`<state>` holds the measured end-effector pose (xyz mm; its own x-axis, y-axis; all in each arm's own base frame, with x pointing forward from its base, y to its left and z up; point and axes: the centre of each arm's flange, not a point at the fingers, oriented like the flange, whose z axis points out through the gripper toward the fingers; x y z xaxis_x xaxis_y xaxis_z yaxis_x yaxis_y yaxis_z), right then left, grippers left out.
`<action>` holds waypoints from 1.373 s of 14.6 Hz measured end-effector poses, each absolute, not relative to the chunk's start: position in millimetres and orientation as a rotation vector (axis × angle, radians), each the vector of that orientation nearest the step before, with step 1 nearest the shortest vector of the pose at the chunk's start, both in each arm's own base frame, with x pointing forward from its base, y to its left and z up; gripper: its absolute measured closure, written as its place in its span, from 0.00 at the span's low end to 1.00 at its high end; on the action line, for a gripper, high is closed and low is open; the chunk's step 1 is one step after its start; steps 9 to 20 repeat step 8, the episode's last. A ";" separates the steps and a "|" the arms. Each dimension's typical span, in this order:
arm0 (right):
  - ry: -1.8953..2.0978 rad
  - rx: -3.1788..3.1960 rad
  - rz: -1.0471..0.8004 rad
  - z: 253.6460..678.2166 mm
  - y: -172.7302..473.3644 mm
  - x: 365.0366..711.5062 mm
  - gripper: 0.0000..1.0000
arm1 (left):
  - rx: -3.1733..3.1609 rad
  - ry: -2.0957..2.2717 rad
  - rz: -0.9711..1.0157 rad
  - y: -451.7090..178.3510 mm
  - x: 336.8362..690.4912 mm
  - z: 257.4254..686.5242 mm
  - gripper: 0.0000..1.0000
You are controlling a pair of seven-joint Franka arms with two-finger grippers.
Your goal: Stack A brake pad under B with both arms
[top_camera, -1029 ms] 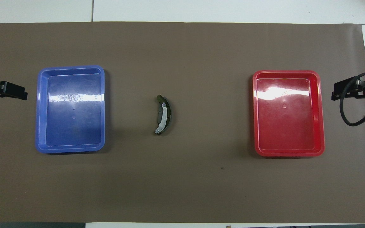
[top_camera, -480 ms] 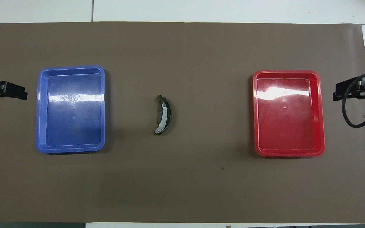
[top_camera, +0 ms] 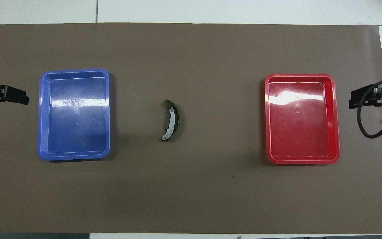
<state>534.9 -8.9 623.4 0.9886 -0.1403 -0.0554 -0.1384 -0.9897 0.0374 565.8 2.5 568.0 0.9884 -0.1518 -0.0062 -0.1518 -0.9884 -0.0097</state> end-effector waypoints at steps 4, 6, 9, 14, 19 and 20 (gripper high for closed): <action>-0.217 3.090 -0.090 624.2 -9.9 534.7 0.00 | -3.122 0.239 0.009 2.4 565.8 568.0 0.00; -0.217 3.086 -0.089 624.5 -10.4 534.7 0.00 | -3.122 0.239 0.009 2.2 565.8 568.0 0.00; -0.217 3.086 -0.085 625.7 -10.4 534.5 0.00 | -3.122 0.239 0.009 2.1 565.8 568.0 0.00; -0.217 3.086 -0.085 625.7 -10.4 534.5 0.00 | -3.122 0.239 0.009 2.1 565.8 568.0 0.00; -0.217 3.086 -0.085 625.7 -10.4 534.5 0.00 | -3.122 0.239 0.009 2.1 565.8 568.0 0.00; -0.217 3.086 -0.085 625.7 -10.4 534.5 0.00 | -3.122 0.239 0.009 2.1 565.8 568.0 0.00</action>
